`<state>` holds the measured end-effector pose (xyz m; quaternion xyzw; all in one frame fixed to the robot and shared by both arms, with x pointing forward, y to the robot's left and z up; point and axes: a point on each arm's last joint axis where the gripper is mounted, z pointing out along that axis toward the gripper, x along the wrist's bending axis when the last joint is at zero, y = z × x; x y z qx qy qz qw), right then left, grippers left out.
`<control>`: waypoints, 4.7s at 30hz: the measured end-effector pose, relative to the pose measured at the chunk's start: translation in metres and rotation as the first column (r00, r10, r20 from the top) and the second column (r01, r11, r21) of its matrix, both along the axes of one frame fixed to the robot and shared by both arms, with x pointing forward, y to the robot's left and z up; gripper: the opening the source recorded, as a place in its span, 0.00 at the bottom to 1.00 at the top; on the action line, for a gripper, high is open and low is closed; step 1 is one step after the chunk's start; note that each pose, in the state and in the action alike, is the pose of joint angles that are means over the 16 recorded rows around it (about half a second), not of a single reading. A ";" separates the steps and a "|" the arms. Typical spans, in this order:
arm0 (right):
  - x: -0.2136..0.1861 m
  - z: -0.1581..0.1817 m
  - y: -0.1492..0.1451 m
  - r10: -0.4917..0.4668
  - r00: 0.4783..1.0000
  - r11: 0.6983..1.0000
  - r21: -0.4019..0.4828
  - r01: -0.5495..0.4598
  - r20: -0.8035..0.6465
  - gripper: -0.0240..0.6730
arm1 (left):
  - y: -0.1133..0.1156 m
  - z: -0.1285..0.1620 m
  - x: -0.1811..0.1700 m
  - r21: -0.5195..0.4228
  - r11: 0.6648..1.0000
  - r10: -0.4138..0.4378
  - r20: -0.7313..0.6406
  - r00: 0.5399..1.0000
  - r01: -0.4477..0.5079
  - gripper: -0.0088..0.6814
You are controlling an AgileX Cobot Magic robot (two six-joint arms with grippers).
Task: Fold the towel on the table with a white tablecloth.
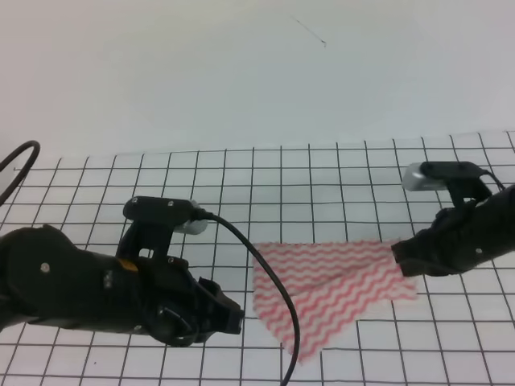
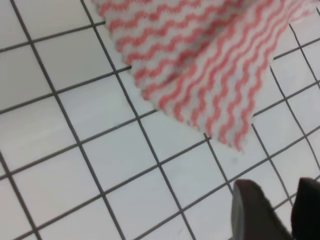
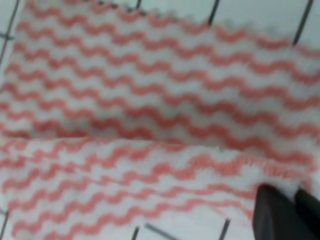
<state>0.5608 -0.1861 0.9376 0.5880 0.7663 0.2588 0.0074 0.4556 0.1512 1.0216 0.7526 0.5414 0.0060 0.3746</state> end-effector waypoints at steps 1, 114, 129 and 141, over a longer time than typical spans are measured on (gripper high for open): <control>0.003 -0.001 -0.001 -0.003 1.000 1.000 -0.001 0.003 0.003 0.04 | 0.000 0.000 0.000 0.002 1.000 -0.002 0.001 1.000 0.002 0.27; 0.011 0.054 0.011 0.460 0.886 0.862 -0.269 -0.429 0.061 0.49 | -0.158 -0.089 0.025 0.549 0.653 -0.525 -0.168 0.834 0.522 0.36; 0.010 0.055 0.011 0.456 0.888 0.864 -0.266 -0.427 0.058 0.49 | -0.154 -0.091 0.032 0.624 0.610 -0.509 -0.164 0.845 0.488 0.02; 0.010 0.054 0.011 0.455 0.889 0.866 -0.263 -0.426 0.055 0.49 | -0.156 -0.065 0.052 0.704 0.603 -0.498 -0.036 0.866 0.376 0.01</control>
